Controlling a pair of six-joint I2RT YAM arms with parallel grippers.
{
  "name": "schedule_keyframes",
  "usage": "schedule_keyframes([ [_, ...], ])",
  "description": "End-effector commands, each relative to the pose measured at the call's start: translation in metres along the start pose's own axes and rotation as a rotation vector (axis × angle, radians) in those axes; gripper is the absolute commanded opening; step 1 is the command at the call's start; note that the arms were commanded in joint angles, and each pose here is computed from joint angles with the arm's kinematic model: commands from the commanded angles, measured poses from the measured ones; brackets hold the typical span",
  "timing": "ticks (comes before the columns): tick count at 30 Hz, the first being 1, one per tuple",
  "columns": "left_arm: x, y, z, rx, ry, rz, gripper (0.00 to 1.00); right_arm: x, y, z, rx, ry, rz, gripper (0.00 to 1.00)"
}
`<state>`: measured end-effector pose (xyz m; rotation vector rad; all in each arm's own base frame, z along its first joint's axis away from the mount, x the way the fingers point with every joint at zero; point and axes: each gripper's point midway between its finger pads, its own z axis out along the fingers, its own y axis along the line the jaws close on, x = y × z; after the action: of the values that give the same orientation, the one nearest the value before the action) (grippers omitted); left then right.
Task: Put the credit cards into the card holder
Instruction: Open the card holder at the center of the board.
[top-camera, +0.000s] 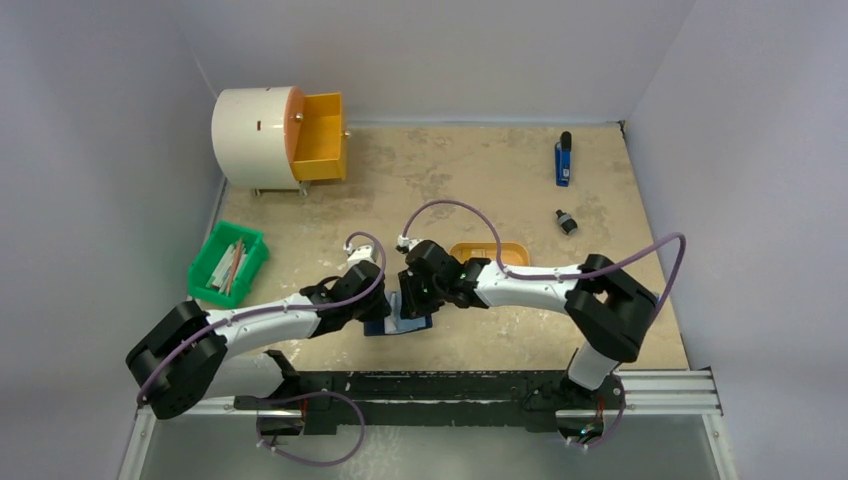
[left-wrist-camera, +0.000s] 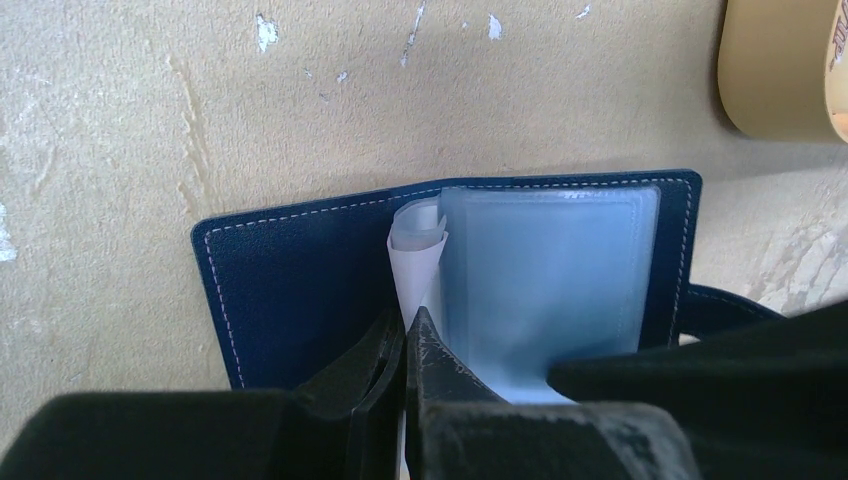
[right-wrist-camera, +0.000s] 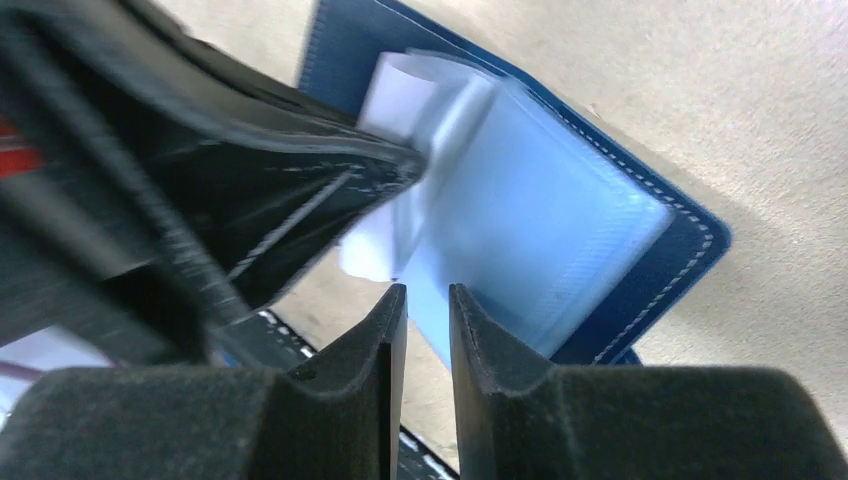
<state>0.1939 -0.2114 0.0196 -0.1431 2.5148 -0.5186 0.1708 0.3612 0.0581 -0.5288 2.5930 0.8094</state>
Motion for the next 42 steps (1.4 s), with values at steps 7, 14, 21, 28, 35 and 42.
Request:
schedule_keyframes([
  [7,-0.025,0.003,-0.027,-0.043,-0.088,-0.016,0.38,0.01,-0.023,0.013,0.111,0.035,0.028,0.22],
  [14,-0.057,-0.023,-0.061,0.049,-0.176,-0.058,0.53,0.011,-0.024,0.018,0.115,0.043,0.021,0.22],
  [21,-0.074,-0.077,-0.078,0.285,-0.191,-0.119,0.51,0.013,-0.027,0.02,0.122,0.043,0.021,0.21],
  [28,-0.056,-0.086,-0.05,0.306,-0.106,-0.147,0.4,0.012,-0.027,0.023,0.124,0.045,0.017,0.21],
  [35,-0.032,-0.056,-0.027,0.201,-0.062,-0.16,0.45,0.011,-0.027,0.024,0.122,0.036,0.017,0.21],
  [42,-0.016,-0.018,-0.019,0.069,-0.056,-0.135,0.49,0.015,-0.028,0.027,0.12,0.048,0.019,0.21],
])
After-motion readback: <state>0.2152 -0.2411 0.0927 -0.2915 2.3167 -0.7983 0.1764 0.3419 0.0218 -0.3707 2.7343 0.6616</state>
